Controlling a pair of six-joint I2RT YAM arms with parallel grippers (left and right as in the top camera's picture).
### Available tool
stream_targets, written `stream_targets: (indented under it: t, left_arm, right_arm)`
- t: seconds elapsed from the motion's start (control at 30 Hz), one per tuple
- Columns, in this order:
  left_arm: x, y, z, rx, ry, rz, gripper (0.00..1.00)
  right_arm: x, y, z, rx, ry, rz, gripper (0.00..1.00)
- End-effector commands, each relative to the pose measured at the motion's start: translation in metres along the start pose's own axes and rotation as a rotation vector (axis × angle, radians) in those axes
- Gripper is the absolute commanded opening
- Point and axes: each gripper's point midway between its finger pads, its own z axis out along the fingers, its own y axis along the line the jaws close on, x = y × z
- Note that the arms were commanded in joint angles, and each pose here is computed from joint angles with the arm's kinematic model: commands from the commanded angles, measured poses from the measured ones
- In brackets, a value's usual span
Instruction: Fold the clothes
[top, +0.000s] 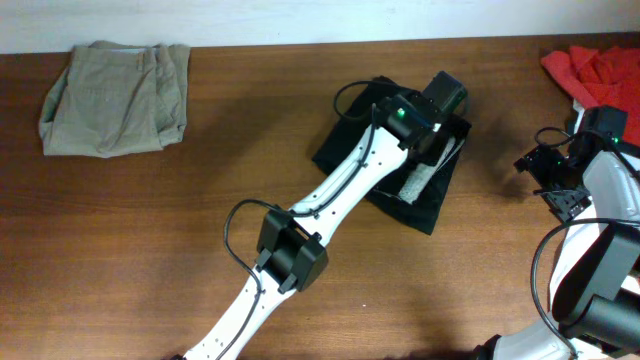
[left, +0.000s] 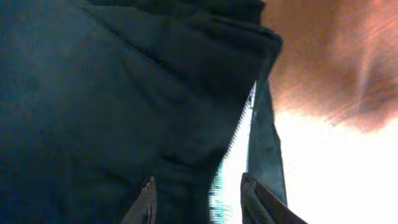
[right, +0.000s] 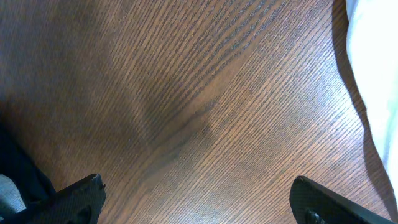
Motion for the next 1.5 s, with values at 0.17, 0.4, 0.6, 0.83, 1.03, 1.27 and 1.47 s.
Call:
stream_targets:
  t: [0.17,0.4,0.6,0.83,1.03,1.27,1.47]
  left_arm:
    - [-0.026,0.055,-0.026,-0.041,-0.057,-0.013,0.52]
    - [0.019,0.139,-0.003,-0.012,0.15,-0.117,0.51]
    - [0.052,0.105,0.039,0.154,0.263,-0.099,0.32]
    - [0.073,0.066,0.047,0.171,0.332,-0.006,0.24]
    - [0.085,0.036,0.047,0.185,0.369,0.041,0.13]
    - [0.107,0.032,0.036,0.188,0.466,0.032,0.07]
    - [0.119,0.001,0.025,0.322,0.516,0.055,0.0]
  right_arm:
    - [-0.004,0.001,-0.004,-0.005,-0.013,0.011,0.99]
    - [-0.004,0.001,-0.004,-0.005,-0.013,0.011,0.99]
    - [-0.004,0.001,-0.004,-0.005,-0.013,0.011,0.99]
    - [-0.004,0.001,-0.004,-0.005,-0.013,0.011,0.99]
    - [-0.004,0.001,-0.004,-0.005,-0.013,0.011,0.99]
    - [-0.004,0.001,-0.004,-0.005,-0.013,0.011,0.99]
    - [-0.004,0.001,-0.004,-0.005,-0.013,0.011,0.99]
